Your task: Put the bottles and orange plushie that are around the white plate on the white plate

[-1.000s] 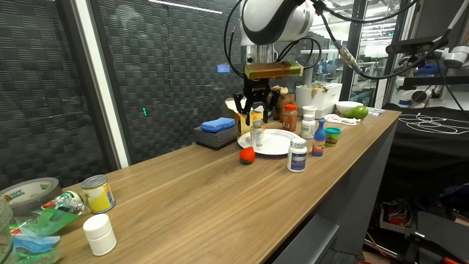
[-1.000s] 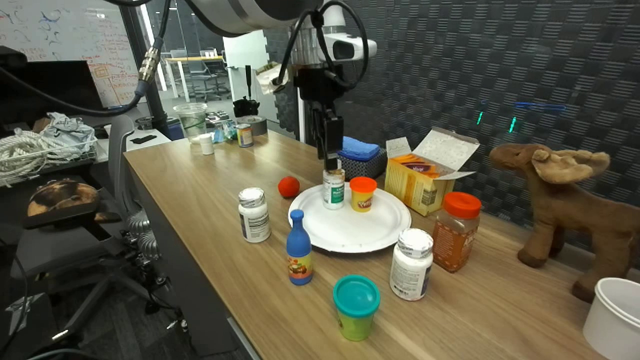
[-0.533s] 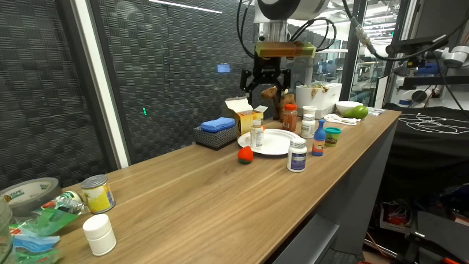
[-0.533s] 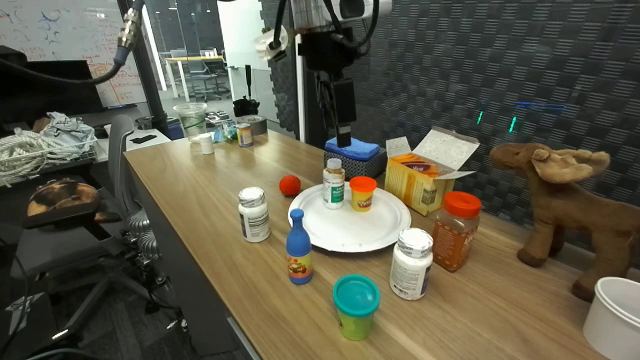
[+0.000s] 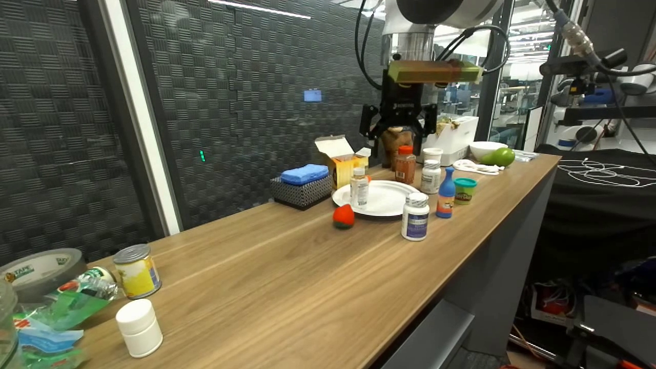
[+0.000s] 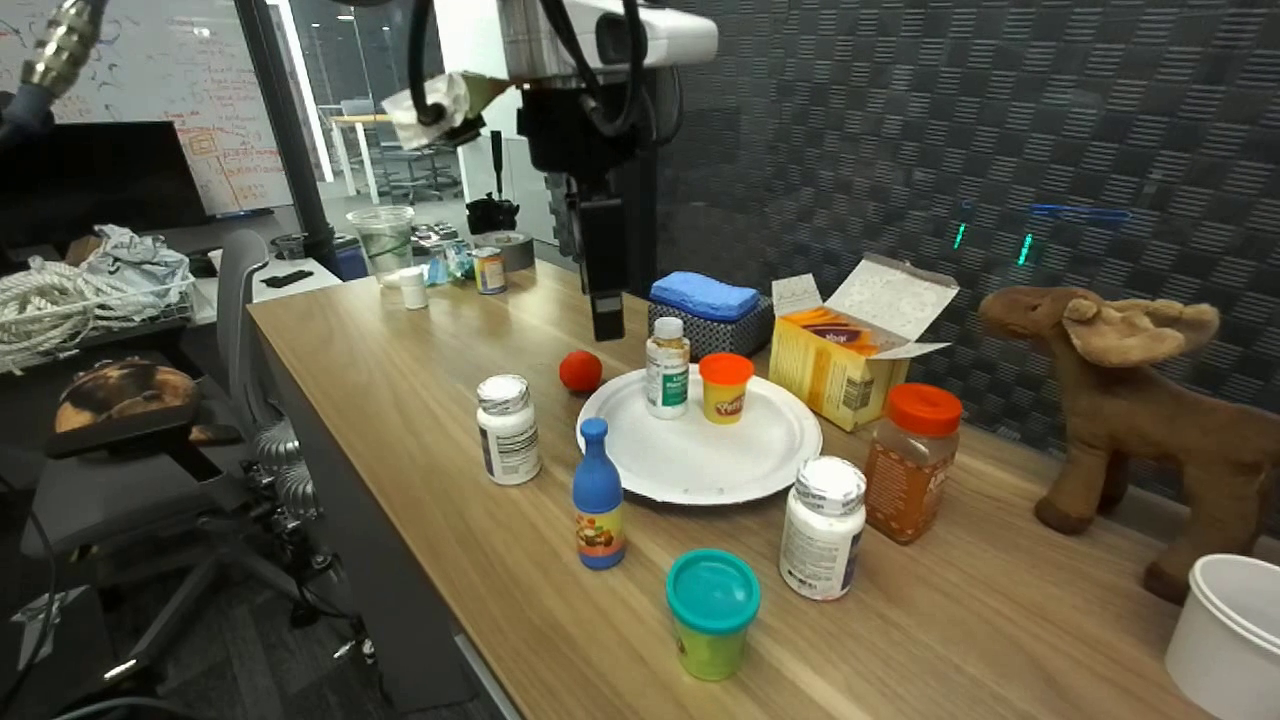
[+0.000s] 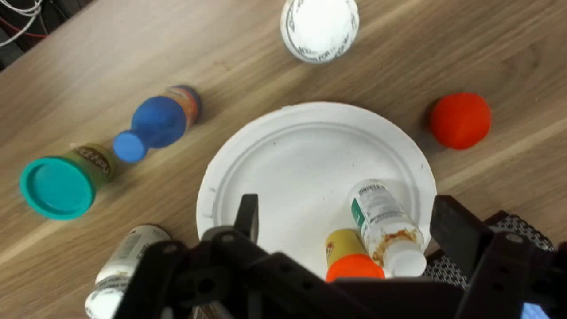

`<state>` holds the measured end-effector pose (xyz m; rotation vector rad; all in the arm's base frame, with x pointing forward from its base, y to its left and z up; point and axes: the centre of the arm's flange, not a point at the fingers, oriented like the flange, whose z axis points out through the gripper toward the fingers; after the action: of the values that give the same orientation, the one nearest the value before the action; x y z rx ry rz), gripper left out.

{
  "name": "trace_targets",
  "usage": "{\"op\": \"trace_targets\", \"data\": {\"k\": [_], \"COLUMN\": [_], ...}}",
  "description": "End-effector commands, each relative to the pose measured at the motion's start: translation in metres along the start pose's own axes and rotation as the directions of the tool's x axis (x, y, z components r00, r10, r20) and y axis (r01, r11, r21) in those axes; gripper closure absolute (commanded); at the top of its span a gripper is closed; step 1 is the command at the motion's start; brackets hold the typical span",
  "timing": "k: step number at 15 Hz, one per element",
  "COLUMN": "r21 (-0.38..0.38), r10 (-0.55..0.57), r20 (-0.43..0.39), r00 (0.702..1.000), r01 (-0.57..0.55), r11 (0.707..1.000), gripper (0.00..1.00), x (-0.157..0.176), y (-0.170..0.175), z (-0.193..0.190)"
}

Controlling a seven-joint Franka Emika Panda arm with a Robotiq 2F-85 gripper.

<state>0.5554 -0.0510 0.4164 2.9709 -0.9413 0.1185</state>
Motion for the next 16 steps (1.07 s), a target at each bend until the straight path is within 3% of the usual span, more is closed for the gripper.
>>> {"op": "trace_targets", "data": {"k": [1, 6, 14, 16], "r21": [0.003, -0.012, -0.021, -0.021], "r10": [-0.041, -0.071, -0.062, -0.058], "r20": [-0.008, 0.030, 0.066, 0.070], "r00": [0.999, 0.997, 0.996, 0.996], "r01": [0.041, 0.072, 0.063, 0.060], "r11": [0.999, 0.997, 0.998, 0.998], "gripper": [0.00, 0.00, 0.00, 0.26], "x": [-0.038, -0.058, -0.070, -0.072], "y": [0.001, -0.004, 0.004, 0.005], "z": [0.015, 0.039, 0.043, 0.043]}}
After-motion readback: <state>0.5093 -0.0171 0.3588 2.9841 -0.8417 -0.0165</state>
